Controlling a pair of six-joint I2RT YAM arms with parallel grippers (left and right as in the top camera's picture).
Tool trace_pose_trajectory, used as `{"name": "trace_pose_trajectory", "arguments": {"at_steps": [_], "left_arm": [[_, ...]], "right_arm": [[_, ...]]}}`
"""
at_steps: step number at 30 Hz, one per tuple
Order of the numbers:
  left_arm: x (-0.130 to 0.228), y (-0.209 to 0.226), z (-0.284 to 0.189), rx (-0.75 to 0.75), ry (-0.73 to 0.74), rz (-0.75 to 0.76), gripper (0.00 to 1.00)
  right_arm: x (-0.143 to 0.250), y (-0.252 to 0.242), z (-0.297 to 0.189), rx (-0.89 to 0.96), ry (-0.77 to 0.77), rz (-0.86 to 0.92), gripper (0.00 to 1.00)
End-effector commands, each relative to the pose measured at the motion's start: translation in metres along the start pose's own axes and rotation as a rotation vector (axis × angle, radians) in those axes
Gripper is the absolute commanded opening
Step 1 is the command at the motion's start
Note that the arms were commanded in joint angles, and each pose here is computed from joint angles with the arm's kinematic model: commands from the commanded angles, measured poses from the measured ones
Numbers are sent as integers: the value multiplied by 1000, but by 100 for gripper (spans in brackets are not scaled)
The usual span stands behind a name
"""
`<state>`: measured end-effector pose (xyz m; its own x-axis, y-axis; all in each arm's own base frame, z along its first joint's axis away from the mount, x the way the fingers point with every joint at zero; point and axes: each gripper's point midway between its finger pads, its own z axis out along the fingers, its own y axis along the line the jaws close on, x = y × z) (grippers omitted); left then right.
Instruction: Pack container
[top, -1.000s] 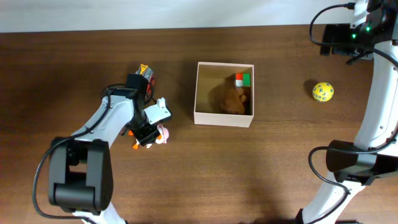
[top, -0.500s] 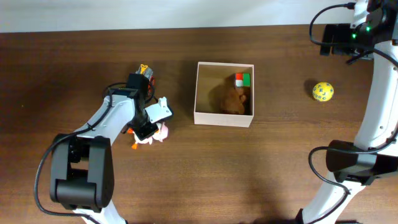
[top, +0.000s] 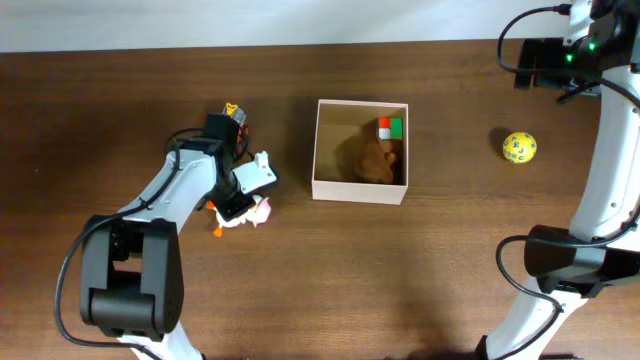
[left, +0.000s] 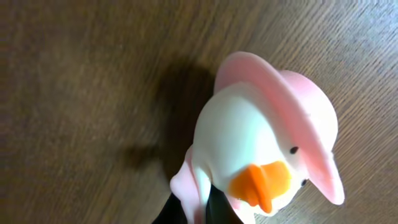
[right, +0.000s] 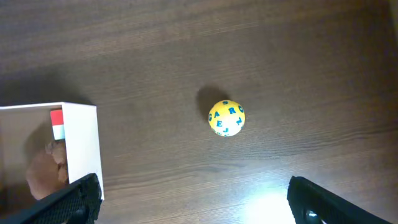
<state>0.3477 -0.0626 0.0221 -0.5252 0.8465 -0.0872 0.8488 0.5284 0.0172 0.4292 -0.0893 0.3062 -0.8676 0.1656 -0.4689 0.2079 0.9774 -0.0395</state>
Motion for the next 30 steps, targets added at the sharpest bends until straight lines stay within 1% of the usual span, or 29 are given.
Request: {"name": "trace_pose_trajectory", "arguments": {"at_steps": [1,9,13,17,22,27,28,29,30], "left_arm": [[-12,11,-11,-26,-23,12,2],[-33,32,-48,-78,-68,16,2],[-36,36,-51,-90,-79,17,2],[-35,29,-50,-59,-76,16,2],[-29,7,-47,40,-71,12,2],[-20,-5,-38,87,-42,6,2],[-17,-8,-35,95,-35,6,4],[-15,-10,-32,103,-29,4,10],[-13,-13,-30,112,-26,3,31]], "right_arm": [[-1,-3,0,10,-5,11,99],[-1,-3,0,10,-5,11,99],[-1,-3,0,10,-5,11,99],[-1,-3,0,10,-5,11,99],[-1,-3,0,10,-5,11,99],[-1,-3,0,10,-5,11,99],[-1,-3,0,10,-5,11,99],[-1,-3,0,10,-5,11,99],[-1,-3,0,10,-5,11,99]]}}
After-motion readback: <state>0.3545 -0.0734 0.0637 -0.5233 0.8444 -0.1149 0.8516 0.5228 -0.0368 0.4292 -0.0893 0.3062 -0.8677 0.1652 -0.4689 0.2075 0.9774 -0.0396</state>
